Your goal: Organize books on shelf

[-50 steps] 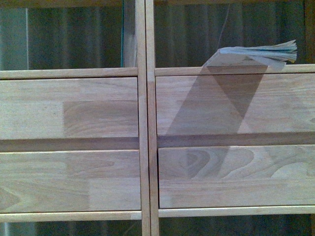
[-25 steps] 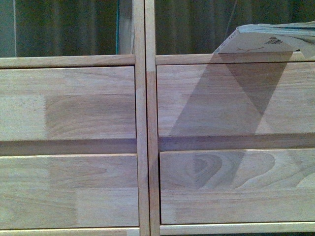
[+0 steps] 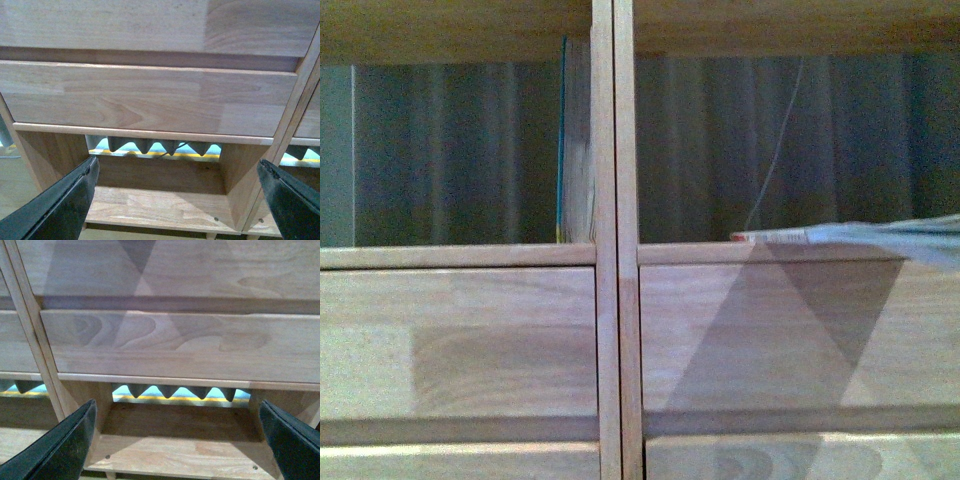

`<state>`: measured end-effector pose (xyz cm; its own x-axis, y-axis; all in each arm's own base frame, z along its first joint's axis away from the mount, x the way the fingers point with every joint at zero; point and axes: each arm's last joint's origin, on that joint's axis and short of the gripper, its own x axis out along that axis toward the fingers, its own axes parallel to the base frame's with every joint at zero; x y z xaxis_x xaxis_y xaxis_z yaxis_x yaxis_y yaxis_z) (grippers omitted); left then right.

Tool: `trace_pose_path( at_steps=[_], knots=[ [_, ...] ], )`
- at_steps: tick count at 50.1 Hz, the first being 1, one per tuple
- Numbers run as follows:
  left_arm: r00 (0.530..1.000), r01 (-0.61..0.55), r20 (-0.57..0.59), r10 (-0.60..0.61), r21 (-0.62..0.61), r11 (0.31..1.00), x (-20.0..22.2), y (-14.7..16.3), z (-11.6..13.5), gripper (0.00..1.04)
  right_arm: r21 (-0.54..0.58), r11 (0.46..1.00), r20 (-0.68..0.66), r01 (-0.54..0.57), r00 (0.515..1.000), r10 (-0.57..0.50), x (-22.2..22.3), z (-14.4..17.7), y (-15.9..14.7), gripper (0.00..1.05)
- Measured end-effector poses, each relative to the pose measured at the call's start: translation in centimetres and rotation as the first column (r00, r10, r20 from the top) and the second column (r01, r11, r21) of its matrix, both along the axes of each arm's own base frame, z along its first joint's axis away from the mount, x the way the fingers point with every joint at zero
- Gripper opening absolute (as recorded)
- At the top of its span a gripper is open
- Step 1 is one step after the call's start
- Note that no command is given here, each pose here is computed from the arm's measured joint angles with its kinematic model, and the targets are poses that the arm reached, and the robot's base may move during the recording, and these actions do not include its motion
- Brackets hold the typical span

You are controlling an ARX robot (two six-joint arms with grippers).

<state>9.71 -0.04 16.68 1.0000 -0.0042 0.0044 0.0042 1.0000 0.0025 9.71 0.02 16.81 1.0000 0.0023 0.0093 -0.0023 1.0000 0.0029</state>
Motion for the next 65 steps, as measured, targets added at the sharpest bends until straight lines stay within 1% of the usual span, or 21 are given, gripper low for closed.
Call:
trace_pose_path(
  at_steps=[31, 36, 41, 46, 49, 51, 53, 55, 56, 58, 60, 61, 65],
  knots=[
    [1.000, 0.000, 0.000, 0.000, 0.000, 1.000, 0.0, 0.0, 0.0, 0.97, 0.000, 1.000, 0.000, 0.001, 1.000, -0.001, 0.0, 0.0, 0.0, 0.98],
    [1.000, 0.000, 0.000, 0.000, 0.000, 1.000, 0.0, 0.0, 0.0, 0.97, 0.004, 0.997, 0.028, 0.077, 0.997, -0.077, 0.0, 0.3, -0.1, 0.98],
    [1.000, 0.000, 0.000, 0.000, 0.000, 1.000, 0.0, 0.0, 0.0, 0.97, 0.055, 0.995, -0.035, 0.078, 0.996, -0.076, 0.4, 0.4, -0.1, 0.98],
    [1.000, 0.000, 0.000, 0.000, 0.000, 1.000, 0.0, 0.0, 0.0, 0.97, 0.168, 0.984, -0.109, 0.054, 0.993, -0.035, 1.1, 1.5, -0.1, 0.98],
    [1.000, 0.000, 0.000, 0.000, 0.000, 1.000, 0.0, 0.0, 0.0, 0.97, 0.329, 0.944, -0.186, 0.032, 0.982, 0.032, 2.3, 3.3, -0.3, 0.98],
    [1.000, 0.000, 0.000, 0.000, 0.000, 1.000, 0.0, 0.0, 0.0, 0.97, 0.443, 0.896, -0.223, 0.023, 0.971, 0.085, 3.3, 4.4, -0.4, 0.98],
    [1.000, 0.000, 0.000, 0.000, 0.000, 1.000, 0.0, 0.0, 0.0, 0.97, 0.579, 0.815, -0.262, 0.012, 0.950, 0.172, 4.7, 5.5, -0.4, 0.98],
    [1.000, 0.000, 0.000, 0.000, 0.000, 1.000, 0.0, 0.0, 0.0, 0.97, 0.680, 0.733, -0.283, 0.017, 0.929, 0.241, 5.9, 6.2, -0.3, 0.98],
    [1.000, 0.000, 0.000, 0.000, 0.000, 1.000, 0.0, 0.0, 0.0, 0.97, 0.720, 0.694, -0.289, 0.031, 0.922, 0.259, 6.4, 6.4, -0.3, 0.98],
    [1.000, 0.000, 0.000, 0.000, 0.000, 1.000, 0.0, 0.0, 0.0, 0.97, 0.754, 0.655, -0.292, 0.047, 0.917, 0.272, 7.1, 6.7, -0.3, 0.98],
    [1.000, 0.000, 0.000, 0.000, 0.000, 1.000, 0.0, 0.0, 0.0, 0.97, 0.802, 0.593, -0.293, 0.076, 0.914, 0.279, 8.1, 7.2, -0.3, 0.98],
    [1.000, 0.000, 0.000, 0.000, 0.000, 1.000, 0.0, 0.0, 0.0, 0.97, 0.815, 0.573, -0.293, 0.085, 0.914, 0.282, 8.5, 7.4, -0.3, 0.98],
    [1.000, 0.000, 0.000, 0.000, 0.000, 1.000, 0.0, 0.0, 0.0, 0.97, 0.880, 0.453, -0.300, 0.144, 0.908, 0.292, 10.9, 8.0, -0.1, 0.98]
  ],
)
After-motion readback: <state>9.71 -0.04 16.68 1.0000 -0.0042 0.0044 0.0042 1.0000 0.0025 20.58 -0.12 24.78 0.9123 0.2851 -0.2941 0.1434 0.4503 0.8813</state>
